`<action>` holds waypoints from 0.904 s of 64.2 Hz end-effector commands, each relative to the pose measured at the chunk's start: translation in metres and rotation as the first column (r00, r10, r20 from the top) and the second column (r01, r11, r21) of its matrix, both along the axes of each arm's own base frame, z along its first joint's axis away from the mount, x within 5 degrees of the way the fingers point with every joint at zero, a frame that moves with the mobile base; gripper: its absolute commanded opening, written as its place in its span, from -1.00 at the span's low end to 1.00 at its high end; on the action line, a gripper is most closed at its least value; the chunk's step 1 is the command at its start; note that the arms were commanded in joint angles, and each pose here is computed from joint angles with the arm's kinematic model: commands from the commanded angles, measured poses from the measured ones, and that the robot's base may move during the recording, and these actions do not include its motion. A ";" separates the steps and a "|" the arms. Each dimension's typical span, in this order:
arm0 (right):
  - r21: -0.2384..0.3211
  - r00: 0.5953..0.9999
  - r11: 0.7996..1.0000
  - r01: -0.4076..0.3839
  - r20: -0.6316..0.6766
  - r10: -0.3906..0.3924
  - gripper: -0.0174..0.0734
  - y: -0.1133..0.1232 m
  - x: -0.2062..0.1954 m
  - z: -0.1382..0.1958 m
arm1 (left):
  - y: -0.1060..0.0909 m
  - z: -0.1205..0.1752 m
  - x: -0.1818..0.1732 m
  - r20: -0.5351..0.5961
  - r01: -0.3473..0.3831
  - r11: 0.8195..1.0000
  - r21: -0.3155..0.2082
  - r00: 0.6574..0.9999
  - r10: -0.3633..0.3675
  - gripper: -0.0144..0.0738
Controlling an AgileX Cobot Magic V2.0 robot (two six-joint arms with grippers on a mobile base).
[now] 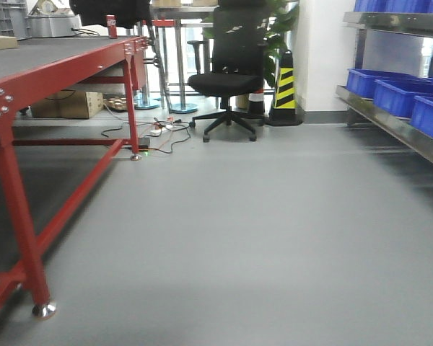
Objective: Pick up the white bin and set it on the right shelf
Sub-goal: 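Hold the bin with both grippers while driving to the blue-crate shelf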
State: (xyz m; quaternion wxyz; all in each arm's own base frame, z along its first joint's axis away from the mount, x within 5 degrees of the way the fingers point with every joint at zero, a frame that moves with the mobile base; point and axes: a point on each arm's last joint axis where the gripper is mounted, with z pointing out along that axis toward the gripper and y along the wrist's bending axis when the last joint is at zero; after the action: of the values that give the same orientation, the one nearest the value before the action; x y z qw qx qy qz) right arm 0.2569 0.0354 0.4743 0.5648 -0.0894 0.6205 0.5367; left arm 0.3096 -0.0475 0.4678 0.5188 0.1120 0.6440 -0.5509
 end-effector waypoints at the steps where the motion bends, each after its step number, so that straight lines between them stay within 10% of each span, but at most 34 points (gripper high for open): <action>1: 0.091 0.971 0.977 -0.193 0.158 0.177 -0.10 0.014 -0.033 0.033 | -0.024 0.028 -0.042 0.141 0.267 0.964 0.005 0.954 -0.265 -0.87; 58: 0.095 0.976 0.980 -0.173 0.153 0.157 -0.10 0.013 -0.031 0.033 | -0.024 0.028 -0.042 0.139 0.264 0.964 0.012 0.955 -0.263 -0.87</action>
State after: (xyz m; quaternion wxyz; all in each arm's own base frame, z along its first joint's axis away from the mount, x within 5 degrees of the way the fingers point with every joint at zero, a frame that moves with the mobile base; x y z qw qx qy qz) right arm 0.2579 0.0347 0.4743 0.5677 -0.0842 0.6213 0.5336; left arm 0.3096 -0.0475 0.4676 0.5185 0.1124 0.6448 -0.5502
